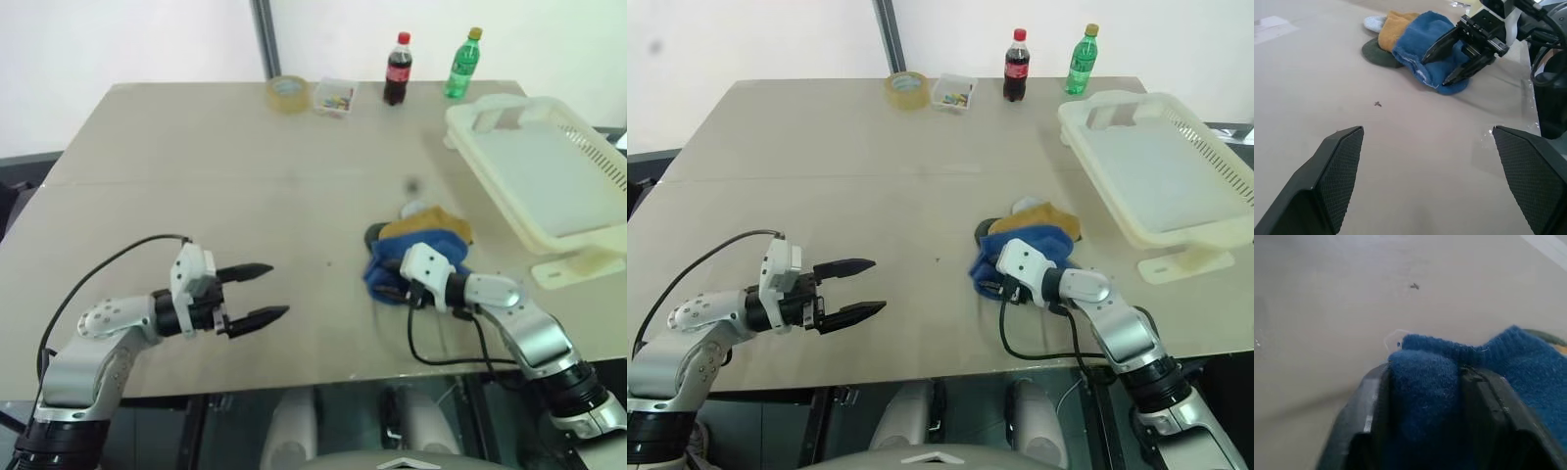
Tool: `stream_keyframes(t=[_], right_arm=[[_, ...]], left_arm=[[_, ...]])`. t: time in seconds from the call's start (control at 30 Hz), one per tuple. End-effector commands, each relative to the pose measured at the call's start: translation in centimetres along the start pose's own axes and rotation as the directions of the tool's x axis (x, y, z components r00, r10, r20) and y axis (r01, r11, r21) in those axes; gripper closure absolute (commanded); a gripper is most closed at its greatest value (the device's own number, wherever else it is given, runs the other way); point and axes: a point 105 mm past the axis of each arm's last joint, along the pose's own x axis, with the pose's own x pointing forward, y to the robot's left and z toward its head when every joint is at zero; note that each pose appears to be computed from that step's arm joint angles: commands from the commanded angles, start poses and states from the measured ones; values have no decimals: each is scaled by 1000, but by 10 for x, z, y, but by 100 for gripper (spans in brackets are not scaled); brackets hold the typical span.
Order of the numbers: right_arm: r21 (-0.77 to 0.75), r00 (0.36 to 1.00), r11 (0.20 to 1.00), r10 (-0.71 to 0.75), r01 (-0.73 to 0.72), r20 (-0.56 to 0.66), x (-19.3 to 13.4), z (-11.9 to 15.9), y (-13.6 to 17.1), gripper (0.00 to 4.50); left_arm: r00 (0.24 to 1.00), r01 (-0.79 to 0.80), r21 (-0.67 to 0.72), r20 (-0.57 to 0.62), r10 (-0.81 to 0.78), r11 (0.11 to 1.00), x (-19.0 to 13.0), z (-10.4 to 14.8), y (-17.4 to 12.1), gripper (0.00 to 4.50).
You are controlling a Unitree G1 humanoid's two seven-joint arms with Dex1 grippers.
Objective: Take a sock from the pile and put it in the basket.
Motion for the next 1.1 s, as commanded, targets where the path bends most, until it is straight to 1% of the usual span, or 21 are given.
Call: stream_keyframes(t=[0.03, 0.07, 0.2, 0.33, 0.47, 0.57, 0.6, 0.63, 0.67, 0.7, 0.73, 1.0, 1.1], right_arm=[[-52, 999, 999, 11, -8, 52, -2, 17, -3, 405], [-52, 998, 999, 12, -8, 67, -2, 22, -4, 448], [-66, 995, 997, 32, -26, 89, -2, 32, -1, 448], [-42, 994, 999, 25, -21, 111, 1, 40, -3, 448], [13, 991, 999, 34, -36, 130, 12, 49, -9, 448], [13, 994, 999, 46, -47, 98, 17, 40, -11, 346], [6, 995, 999, 48, -49, 84, 17, 35, -10, 297], [1, 996, 999, 43, -44, 75, 18, 32, -11, 285], [6, 996, 999, 41, -41, 74, 18, 31, -11, 237], [10, 996, 999, 40, -41, 75, 18, 31, -11, 198], [15, 996, 999, 49, -51, 77, 18, 32, -10, 182], [43, 989, 995, 88, -94, 120, 28, 41, -7, 182], [40, 987, 994, 95, -100, 128, 31, 43, -6, 261]], left_arm=[[999, -10, 46, 34, 9, 999, -3, 13, -3, 0], [999, -14, 45, 35, 12, 999, -3, 14, -2, 0], [999, -19, 40, 37, 17, 999, -2, 13, -3, 0], [999, -28, 34, 39, 26, 999, -1, 11, -5, 0], [998, -49, 30, 48, 48, 998, -2, 12, -2, 0], [998, -51, 30, 50, 49, 998, -1, 12, -4, 0], [997, -52, 30, 50, 51, 998, -1, 12, -4, 0], [997, -56, 30, 50, 55, 998, -1, 12, -4, 0], [997, -62, 29, 49, 60, 998, -2, 11, -4, 0], [997, -66, 29, 49, 65, 997, -2, 11, -4, 0], [996, -73, 30, 48, 71, 997, -3, 11, -3, 0], [995, -93, 31, 49, 92, 995, -4, 11, -5, 0], [993, -105, 36, 49, 103, 994, -6, 11, -4, 0]])
